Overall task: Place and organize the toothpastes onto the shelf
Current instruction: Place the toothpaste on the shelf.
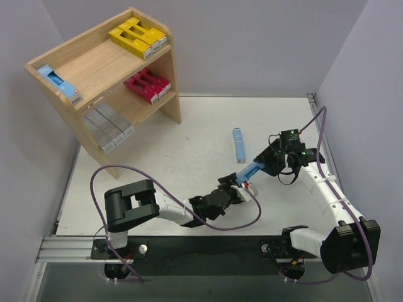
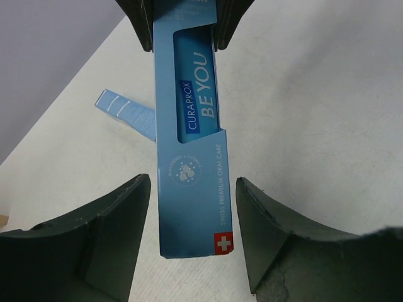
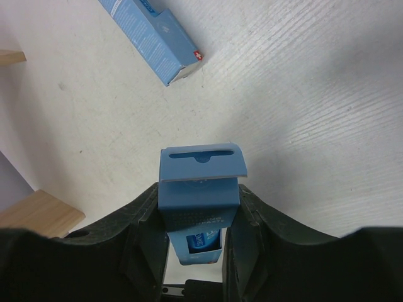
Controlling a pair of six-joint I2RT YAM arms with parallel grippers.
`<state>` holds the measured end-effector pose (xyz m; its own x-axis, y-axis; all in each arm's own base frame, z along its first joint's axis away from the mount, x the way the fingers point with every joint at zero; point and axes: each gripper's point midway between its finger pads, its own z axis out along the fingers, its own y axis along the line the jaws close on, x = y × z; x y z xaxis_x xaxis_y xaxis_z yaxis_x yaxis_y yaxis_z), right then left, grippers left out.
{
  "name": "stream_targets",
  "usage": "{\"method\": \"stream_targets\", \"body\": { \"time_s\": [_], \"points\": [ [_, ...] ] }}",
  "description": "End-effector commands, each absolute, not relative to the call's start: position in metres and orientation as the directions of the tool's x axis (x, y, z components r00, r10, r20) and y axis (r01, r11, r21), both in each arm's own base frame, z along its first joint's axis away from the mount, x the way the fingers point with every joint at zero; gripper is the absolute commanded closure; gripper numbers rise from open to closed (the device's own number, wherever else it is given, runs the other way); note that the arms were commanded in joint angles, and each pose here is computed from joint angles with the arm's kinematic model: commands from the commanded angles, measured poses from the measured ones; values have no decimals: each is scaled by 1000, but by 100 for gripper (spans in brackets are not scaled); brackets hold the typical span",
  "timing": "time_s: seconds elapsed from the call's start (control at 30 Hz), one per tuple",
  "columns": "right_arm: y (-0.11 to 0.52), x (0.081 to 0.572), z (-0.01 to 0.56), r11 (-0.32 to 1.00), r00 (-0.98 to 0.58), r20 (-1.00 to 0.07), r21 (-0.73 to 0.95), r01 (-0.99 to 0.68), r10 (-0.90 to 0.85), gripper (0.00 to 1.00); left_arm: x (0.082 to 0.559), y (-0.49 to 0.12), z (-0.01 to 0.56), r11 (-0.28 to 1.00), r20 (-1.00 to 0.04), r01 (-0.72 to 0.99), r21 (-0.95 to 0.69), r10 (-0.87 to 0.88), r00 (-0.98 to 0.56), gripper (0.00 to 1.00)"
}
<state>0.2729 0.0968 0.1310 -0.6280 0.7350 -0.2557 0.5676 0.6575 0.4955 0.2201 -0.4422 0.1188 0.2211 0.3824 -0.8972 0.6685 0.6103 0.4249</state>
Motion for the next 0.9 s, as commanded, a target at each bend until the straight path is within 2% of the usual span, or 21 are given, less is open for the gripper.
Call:
{"method": "stream_targets", "body": {
  "time_s": [0.0,0.13,0.23,0.37,0.4,0.5,0.7,0.87],
  "points": [
    [104,276,156,640,-617,-261,546,540,743,59,222,-453,141,652,-921,653,385,314,229,39],
    [105,276,157,642,-618,-263,548,536,741,59,222,-450,141,665,-920,638,388,320,226,50],
    [102,278,161,656,-615,-293,548,519,732,53,223,-446,146,684,-923,621,382,315,221,55],
    [96,286,180,700,-612,-377,549,457,695,33,227,-439,155,721,-933,593,359,302,198,58],
    [95,288,186,710,-609,-398,550,441,686,25,227,-438,158,726,-935,589,354,298,194,58],
    [89,294,211,754,-594,-487,546,366,641,14,229,-432,171,757,-949,573,313,271,159,60],
    [65,291,250,851,-522,-676,459,255,521,6,241,-400,210,865,-975,450,223,206,86,71],
    [32,279,258,868,-422,-762,388,309,491,1,258,-359,258,938,-983,295,184,179,44,76]
  ]
}}
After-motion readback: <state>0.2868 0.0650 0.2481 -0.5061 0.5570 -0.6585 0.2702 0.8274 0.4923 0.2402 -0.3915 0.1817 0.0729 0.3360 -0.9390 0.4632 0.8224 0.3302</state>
